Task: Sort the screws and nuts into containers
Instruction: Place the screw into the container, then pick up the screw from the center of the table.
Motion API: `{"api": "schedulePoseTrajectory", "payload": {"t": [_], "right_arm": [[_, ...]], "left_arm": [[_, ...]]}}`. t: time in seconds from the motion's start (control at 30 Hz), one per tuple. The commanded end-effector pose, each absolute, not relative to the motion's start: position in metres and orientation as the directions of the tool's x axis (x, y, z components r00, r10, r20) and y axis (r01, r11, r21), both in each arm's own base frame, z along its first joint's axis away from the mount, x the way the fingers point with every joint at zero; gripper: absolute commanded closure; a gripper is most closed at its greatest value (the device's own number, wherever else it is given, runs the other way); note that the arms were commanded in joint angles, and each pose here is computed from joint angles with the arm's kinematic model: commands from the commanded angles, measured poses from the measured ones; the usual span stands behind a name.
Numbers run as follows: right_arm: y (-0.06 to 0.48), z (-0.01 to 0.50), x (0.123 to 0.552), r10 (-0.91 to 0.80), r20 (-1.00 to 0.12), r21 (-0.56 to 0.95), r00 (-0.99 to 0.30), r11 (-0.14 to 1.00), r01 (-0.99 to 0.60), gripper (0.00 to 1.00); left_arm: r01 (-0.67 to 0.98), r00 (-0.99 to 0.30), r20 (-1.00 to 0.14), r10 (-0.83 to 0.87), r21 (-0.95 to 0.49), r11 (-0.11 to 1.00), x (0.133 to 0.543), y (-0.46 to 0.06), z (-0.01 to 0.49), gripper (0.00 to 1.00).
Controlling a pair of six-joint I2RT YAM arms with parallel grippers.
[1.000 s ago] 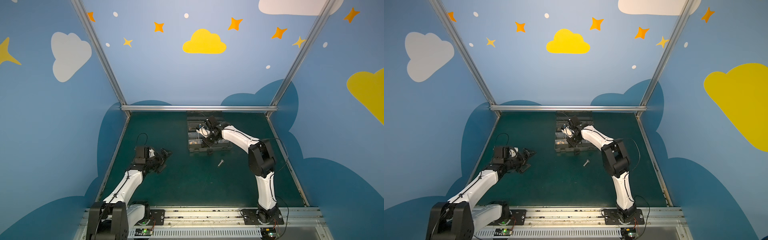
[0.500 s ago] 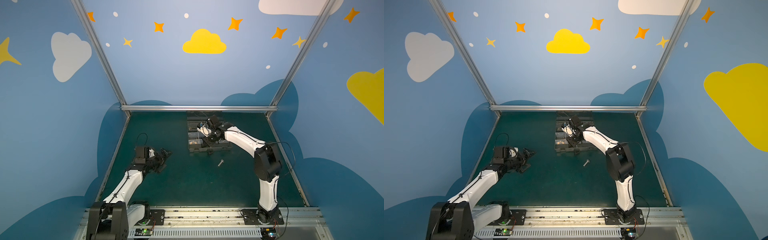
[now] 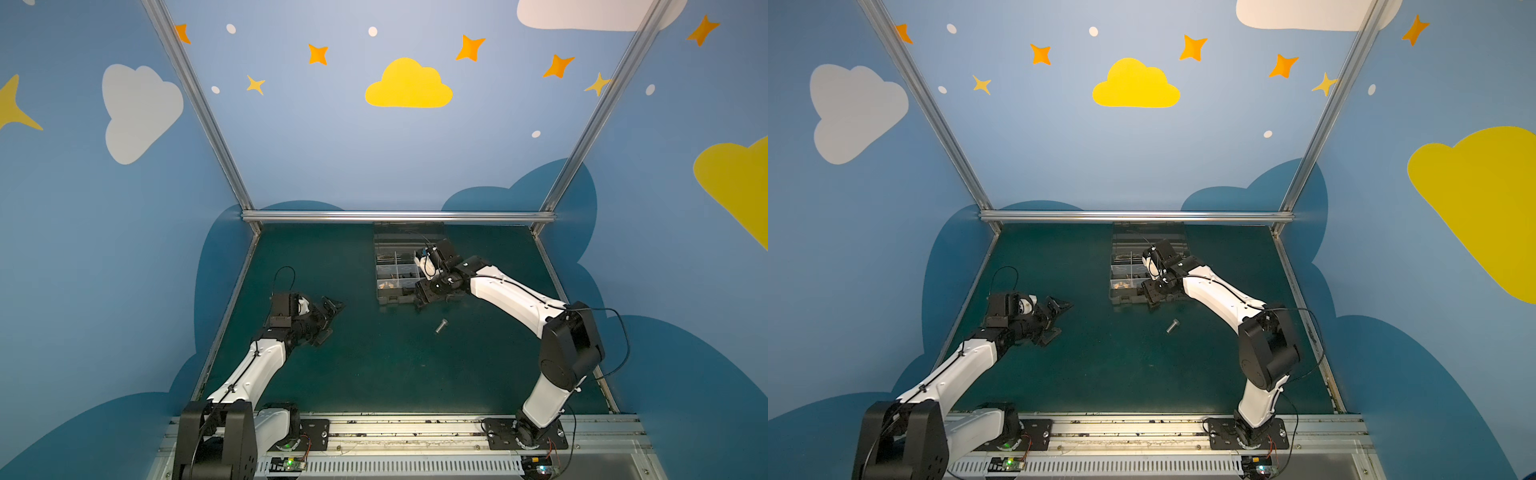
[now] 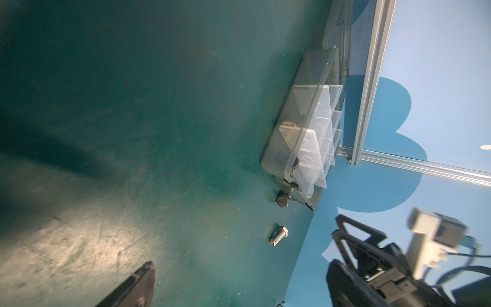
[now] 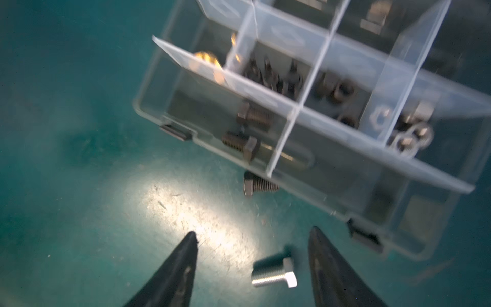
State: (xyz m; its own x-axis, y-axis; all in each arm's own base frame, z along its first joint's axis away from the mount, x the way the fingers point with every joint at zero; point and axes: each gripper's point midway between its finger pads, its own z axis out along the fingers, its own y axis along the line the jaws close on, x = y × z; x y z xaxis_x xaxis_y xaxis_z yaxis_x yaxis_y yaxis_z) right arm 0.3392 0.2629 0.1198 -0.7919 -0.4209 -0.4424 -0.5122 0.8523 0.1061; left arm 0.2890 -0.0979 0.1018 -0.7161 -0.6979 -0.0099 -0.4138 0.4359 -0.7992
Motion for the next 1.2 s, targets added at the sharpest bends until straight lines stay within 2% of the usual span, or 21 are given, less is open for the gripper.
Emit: {"api": "schedulePoseTrajectory", "payload": {"t": [0.0,0.23,0.6,1.17], "right_arm": [[0.257,0.104,0.333,-0.343,-0.399,0.133,-0.850,0.896,-0.424,0.31],[0.254,0.077,0.330,-0.352,-0.375,0.121,-0.858,0.899,-0.422,0.26],[0.262,0.041,0.334,-0.352,-0.391,0.139,-0.850,0.891,-0.433,0.26],[0.273,0.012,0.340,-0.354,-0.428,0.122,-0.832,0.889,-0.442,0.26]], "left_arm": [[-0.407,-0.722,-0.010,-0.691,-0.802,0.437,0.289,-0.098,0.101,0.00],[-0.408,-0.723,-0.009,-0.690,-0.801,0.438,0.288,-0.099,0.101,0.00],[-0.413,-0.721,-0.009,-0.693,-0.797,0.441,0.287,-0.098,0.099,0.00],[-0.417,-0.721,-0.007,-0.693,-0.794,0.442,0.287,-0.098,0.098,0.00]]}}
